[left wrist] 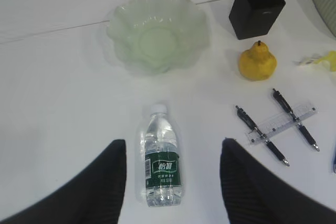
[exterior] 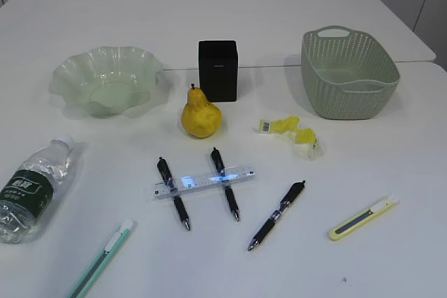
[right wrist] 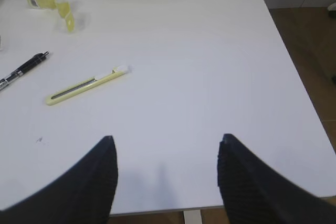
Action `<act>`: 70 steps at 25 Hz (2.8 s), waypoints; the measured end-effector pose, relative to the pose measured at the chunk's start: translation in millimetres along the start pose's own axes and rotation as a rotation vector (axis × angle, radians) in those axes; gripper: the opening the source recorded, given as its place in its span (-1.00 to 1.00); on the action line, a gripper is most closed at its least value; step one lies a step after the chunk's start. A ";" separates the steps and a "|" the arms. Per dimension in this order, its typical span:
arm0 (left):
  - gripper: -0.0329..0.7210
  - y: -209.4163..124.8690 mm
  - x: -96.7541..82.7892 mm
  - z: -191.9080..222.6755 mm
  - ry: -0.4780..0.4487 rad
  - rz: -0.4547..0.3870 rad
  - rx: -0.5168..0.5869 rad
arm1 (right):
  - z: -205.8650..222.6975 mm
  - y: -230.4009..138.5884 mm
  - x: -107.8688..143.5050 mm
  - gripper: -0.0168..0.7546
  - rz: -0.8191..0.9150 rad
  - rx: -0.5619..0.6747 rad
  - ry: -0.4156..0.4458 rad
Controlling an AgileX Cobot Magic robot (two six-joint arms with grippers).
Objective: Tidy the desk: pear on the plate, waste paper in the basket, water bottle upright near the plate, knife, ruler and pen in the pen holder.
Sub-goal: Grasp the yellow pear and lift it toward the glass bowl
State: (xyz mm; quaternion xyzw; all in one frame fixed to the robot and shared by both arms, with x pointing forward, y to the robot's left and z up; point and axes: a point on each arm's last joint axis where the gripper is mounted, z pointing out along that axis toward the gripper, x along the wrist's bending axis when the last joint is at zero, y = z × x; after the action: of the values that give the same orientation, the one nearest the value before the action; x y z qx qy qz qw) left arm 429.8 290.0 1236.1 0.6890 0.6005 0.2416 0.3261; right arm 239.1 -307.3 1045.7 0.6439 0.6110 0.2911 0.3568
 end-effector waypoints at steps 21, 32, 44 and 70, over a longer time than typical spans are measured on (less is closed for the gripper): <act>0.15 8.9 -7.2 32.1 -0.161 0.030 0.055 | 42.3 87.5 26.4 0.28 0.050 0.188 0.249; 0.15 39.6 -46.4 62.8 -0.283 0.193 0.093 | 104.6 125.1 35.3 0.28 0.057 0.401 0.278; 0.15 67.3 -111.0 185.7 -0.342 0.303 0.283 | 141.7 149.3 39.8 0.28 0.069 0.476 0.286; 0.22 21.5 -161.6 379.4 -0.348 0.345 0.442 | 160.8 156.2 43.3 0.28 0.068 0.518 0.306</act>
State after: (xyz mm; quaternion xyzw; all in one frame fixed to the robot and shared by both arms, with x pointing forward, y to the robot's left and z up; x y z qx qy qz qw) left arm 692.9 69.0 1007.1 0.8657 0.4480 0.0359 0.2205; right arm 463.6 -280.7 1077.8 0.6822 0.6896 0.2311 0.0748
